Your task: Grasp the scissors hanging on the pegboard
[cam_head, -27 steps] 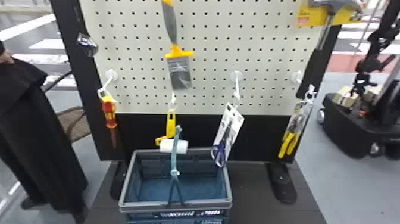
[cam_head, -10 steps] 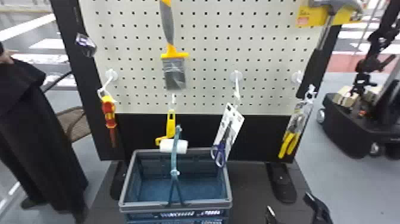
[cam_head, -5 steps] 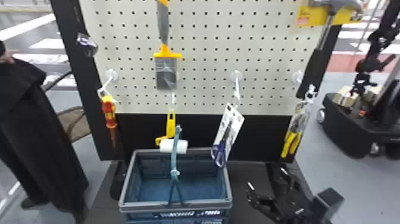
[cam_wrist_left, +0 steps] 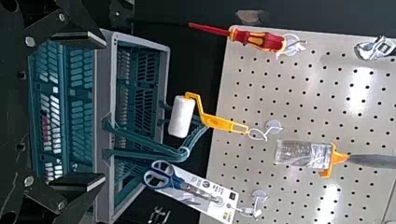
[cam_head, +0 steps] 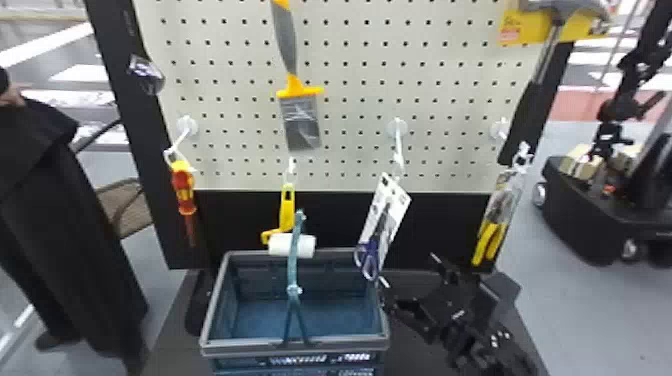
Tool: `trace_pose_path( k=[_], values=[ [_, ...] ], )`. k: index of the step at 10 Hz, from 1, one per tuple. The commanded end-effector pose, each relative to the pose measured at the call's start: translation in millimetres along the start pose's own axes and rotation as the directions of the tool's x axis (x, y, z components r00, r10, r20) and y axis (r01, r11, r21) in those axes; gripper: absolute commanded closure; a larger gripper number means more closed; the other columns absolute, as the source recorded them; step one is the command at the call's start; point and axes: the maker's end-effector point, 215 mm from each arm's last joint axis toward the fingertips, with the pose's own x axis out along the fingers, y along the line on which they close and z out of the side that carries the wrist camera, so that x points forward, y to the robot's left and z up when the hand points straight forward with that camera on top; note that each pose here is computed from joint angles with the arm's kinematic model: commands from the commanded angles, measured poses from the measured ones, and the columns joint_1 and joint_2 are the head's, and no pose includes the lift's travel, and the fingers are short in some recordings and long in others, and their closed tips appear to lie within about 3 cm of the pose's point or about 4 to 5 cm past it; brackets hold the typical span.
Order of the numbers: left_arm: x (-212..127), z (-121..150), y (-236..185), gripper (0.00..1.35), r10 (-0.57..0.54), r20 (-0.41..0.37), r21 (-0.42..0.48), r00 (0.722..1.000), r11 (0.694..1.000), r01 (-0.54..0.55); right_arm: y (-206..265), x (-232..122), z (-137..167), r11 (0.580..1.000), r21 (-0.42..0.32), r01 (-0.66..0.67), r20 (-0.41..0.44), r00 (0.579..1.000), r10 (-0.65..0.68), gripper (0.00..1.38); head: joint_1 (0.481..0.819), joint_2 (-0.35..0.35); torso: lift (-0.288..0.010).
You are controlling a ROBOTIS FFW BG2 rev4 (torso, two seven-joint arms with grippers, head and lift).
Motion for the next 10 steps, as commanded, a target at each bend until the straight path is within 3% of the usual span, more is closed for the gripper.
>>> trace_pose_path(
  k=[1,6,8,9,10],
  values=[
    [2.0,-3.8,-3.3,0.28,-0.006,-0.008,-0.005,1.0,1.0,0.006,-9.7,17.9,18.8,1.0,-0.005,0.008,0.032,0.999,-0.008,0.11,0.549,0.0,-0.1],
    [10.7,-9.8,-12.6,0.28,-0.029,-0.009,-0.012,1.0,1.0,0.029,-2.3,64.5,51.1,1.0,0.01,-0.003,0.084,0.996,0.003,0.1,0.549,0.0,-0.1],
    [11.2,-9.9,-13.9,0.28,-0.031,-0.008,-0.017,0.999,0.999,0.031,-3.9,66.4,53.5,1.0,0.006,-0.001,0.087,0.996,0.0,0.13,0.549,0.0,-0.1],
    [11.2,-9.9,-13.9,0.28,-0.031,-0.008,-0.017,0.999,0.999,0.031,-4.1,66.2,51.7,1.0,0.016,0.001,0.086,0.996,-0.002,0.23,0.549,0.0,-0.1],
    [11.9,-9.1,-13.8,0.28,-0.032,-0.006,-0.017,0.999,0.999,0.032,-5.3,65.6,50.1,1.0,0.029,0.004,0.086,0.996,-0.007,0.45,0.549,0.0,-0.1]
  ],
)
